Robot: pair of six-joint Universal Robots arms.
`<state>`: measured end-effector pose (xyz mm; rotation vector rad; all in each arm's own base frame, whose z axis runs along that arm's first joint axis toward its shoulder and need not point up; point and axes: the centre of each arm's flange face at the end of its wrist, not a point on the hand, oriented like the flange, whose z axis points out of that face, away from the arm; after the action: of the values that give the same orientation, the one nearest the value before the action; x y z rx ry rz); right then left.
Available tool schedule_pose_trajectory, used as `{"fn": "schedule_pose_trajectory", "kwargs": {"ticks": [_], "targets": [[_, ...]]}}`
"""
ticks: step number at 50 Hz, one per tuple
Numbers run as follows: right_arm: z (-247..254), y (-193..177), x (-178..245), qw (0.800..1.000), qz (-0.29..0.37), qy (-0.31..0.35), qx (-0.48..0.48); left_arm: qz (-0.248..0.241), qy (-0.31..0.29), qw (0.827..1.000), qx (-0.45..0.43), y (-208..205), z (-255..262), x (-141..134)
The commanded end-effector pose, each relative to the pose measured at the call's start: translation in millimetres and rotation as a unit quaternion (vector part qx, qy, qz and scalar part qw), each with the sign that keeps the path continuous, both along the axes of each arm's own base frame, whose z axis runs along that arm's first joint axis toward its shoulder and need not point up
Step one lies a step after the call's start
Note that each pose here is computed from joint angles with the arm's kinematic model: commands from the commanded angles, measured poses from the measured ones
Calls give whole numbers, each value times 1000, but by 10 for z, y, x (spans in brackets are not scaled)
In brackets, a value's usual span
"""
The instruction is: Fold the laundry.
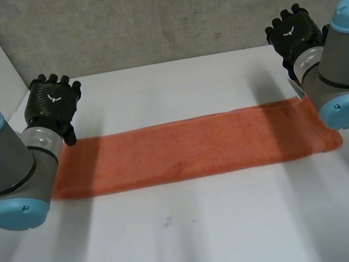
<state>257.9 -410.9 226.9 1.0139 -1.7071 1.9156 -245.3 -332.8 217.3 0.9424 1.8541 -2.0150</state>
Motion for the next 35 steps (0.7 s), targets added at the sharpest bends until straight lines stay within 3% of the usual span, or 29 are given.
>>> {"fn": "schedule_pose_trajectory", "kwargs": {"ticks": [1, 10, 15, 18, 35], "targets": [[-225, -89, -96, 999, -33, 33, 8, -10, 12, 1000, -5, 91, 88, 3], [-91, 464, -313, 992, -21, -56, 113, -17, 77, 997, 7, 258, 204, 32], [-504, 770, -617, 959, -35, -78, 270, -38, 105, 994, 22, 382, 209, 26], [-661, 851, -758, 946, -42, -86, 308, -55, 110, 992, 31, 453, 187, 13], [-1050, 534, -1090, 959, -54, -116, 252, -69, 110, 991, 35, 520, 78, -13]]}}
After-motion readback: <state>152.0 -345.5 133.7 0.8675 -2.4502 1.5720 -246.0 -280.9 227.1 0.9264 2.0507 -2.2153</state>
